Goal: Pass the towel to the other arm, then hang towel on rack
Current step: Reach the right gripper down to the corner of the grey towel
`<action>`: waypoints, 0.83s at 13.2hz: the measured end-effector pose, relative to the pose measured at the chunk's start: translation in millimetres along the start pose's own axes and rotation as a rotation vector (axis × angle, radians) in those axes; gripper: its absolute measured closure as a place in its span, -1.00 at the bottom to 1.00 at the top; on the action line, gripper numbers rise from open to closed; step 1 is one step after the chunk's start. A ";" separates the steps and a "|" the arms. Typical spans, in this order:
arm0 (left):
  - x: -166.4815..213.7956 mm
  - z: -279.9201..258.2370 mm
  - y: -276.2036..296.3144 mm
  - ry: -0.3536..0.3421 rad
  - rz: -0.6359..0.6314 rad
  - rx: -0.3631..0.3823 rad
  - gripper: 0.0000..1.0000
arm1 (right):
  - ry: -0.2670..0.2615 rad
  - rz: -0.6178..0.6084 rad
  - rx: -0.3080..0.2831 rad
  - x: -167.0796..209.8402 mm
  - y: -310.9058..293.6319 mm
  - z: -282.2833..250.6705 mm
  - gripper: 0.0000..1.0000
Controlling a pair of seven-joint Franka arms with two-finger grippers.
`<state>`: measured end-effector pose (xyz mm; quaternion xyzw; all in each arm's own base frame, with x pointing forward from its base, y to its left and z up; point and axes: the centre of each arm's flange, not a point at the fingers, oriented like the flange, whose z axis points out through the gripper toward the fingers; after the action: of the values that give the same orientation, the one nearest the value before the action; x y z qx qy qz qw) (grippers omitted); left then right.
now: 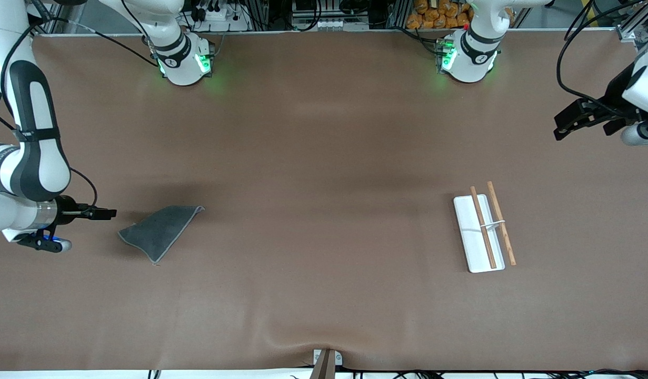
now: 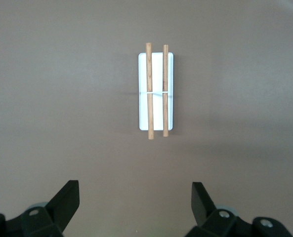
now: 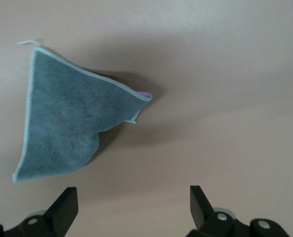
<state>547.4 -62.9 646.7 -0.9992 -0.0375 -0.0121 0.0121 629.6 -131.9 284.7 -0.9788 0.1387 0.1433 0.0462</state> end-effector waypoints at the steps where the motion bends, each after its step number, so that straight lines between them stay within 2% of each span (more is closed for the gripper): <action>1: 1.4 1.5 4.0 0.004 0.007 -0.001 -1.00 | 0.000 0.032 0.016 -1.0 0.0 9.7 -1.00; 5: 6.6 8.5 13.1 0.009 0.018 -0.004 -1.00 | 0.019 0.105 0.123 -2.3 -6.0 34.2 -1.00; 8: 7.5 9.1 13.2 0.010 0.018 -0.004 -1.00 | 0.053 0.108 0.128 1.3 -12.4 45.8 -1.00; 11: 7.5 9.0 13.2 0.011 0.018 -0.004 -1.00 | 0.055 0.101 0.125 6.1 -21.0 62.5 -1.00</action>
<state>556.1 -75.3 637.6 -0.9994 -0.0283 -0.0174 0.0102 624.4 -105.3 224.3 -0.9694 0.1976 0.1094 0.0961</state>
